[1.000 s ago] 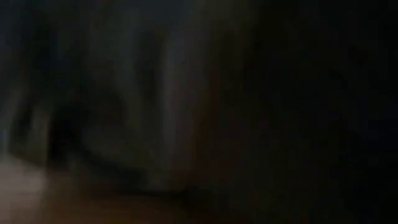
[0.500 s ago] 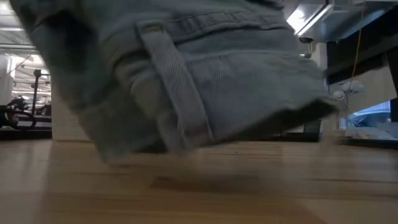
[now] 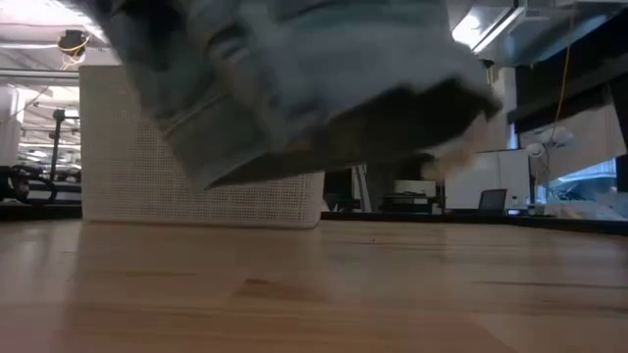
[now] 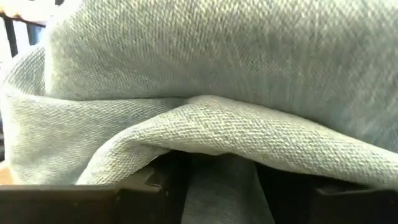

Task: Sort clothes
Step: Put the blue jeans into the white laundry bin

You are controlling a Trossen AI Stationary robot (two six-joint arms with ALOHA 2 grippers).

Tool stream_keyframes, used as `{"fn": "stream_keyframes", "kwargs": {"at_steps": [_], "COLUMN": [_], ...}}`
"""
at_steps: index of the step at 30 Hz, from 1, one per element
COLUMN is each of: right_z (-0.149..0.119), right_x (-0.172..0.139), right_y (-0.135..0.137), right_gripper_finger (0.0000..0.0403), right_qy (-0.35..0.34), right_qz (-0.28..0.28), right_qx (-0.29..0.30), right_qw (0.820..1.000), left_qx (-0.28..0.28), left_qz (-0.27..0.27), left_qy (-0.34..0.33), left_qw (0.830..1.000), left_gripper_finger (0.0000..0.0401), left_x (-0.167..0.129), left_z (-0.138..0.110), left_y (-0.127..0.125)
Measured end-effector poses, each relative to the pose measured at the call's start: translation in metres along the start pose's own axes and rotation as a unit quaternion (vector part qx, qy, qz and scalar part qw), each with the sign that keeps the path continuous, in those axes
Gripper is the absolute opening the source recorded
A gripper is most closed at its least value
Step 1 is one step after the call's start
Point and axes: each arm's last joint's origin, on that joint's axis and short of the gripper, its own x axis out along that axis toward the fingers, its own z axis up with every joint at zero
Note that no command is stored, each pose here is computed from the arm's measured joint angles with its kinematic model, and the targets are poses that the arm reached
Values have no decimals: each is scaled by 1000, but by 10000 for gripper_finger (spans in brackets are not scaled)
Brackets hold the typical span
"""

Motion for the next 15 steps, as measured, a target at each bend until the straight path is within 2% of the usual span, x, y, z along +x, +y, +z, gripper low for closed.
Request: {"fn": "stream_keyframes", "kwargs": {"at_steps": [3, 7, 11, 15], "right_z": [1, 9, 15, 11], "right_x": [2, 0, -8, -18], "right_y": [-19, -56, -100, -148], "right_gripper_finger": [24, 24, 24, 24], "right_qy": [-4, -22, -32, -38], "right_qz": [-21, -66, -116, -177], "right_qx": [7, 4, -9, -12], "right_qw": [1000, 998, 993, 983], "left_qx": [6, 18, 36, 59], "left_qz": [2, 9, 52, 102], "left_qy": [-14, -55, -98, -142], "left_qw": [1000, 998, 993, 983], "left_gripper_finger": [172, 172, 172, 172], "left_x": [-2, -9, -18, -31], "left_z": [7, 33, 59, 88], "left_y": [2, 4, 10, 19]}}
